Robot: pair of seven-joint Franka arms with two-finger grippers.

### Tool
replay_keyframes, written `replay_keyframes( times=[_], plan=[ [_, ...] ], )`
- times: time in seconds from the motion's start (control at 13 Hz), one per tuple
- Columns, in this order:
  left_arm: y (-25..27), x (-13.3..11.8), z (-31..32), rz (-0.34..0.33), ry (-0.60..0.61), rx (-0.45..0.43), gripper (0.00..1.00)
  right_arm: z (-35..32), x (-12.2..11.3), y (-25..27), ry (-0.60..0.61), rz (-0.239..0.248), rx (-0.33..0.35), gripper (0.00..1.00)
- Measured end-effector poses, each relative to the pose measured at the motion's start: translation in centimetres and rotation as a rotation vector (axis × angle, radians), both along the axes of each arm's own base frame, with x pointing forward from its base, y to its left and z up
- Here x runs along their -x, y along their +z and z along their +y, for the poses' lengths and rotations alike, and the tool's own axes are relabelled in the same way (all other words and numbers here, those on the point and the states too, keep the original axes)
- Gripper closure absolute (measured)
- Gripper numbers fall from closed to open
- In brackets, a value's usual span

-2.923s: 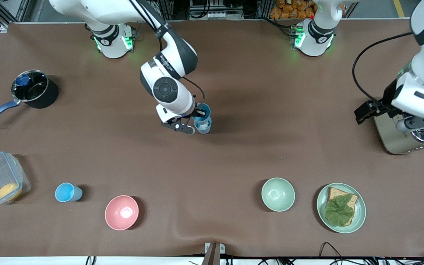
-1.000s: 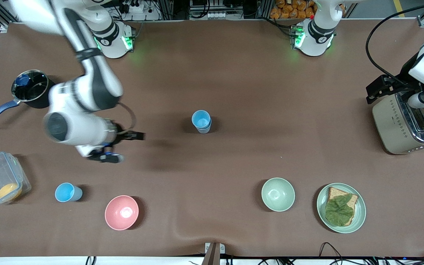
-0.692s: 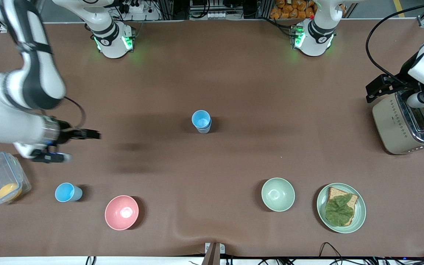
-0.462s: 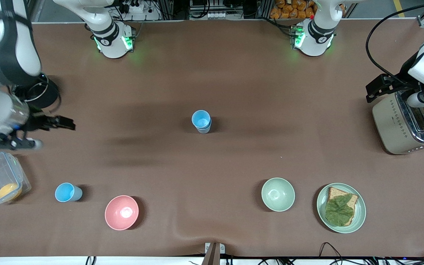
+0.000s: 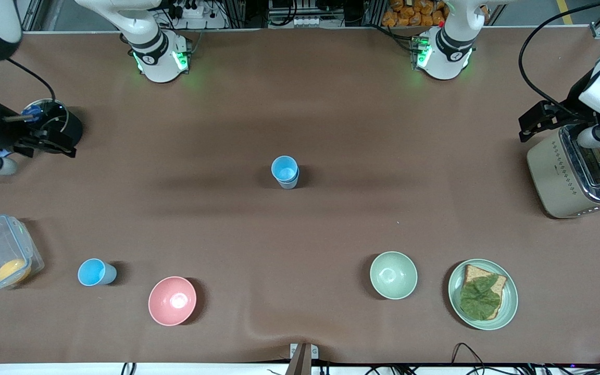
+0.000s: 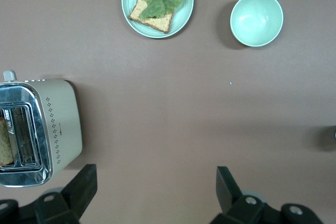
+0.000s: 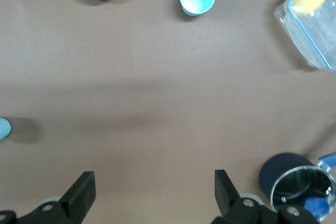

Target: Stack blue cups with both arms

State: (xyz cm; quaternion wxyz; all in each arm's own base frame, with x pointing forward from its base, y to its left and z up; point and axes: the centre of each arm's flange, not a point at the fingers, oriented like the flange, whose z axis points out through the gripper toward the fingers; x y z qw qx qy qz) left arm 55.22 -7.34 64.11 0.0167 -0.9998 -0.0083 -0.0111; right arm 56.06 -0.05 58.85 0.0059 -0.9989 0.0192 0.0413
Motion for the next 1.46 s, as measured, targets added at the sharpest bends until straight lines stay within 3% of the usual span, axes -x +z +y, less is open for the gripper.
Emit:
replay_keyframes(
  times=[1.46],
  plan=[
    [-0.5, -0.1, -0.2, 0.019, 0.001, 0.035, 0.00, -0.6, 0.2, 1.7, 0.046, -0.005, -0.002, 0.00]
  ],
)
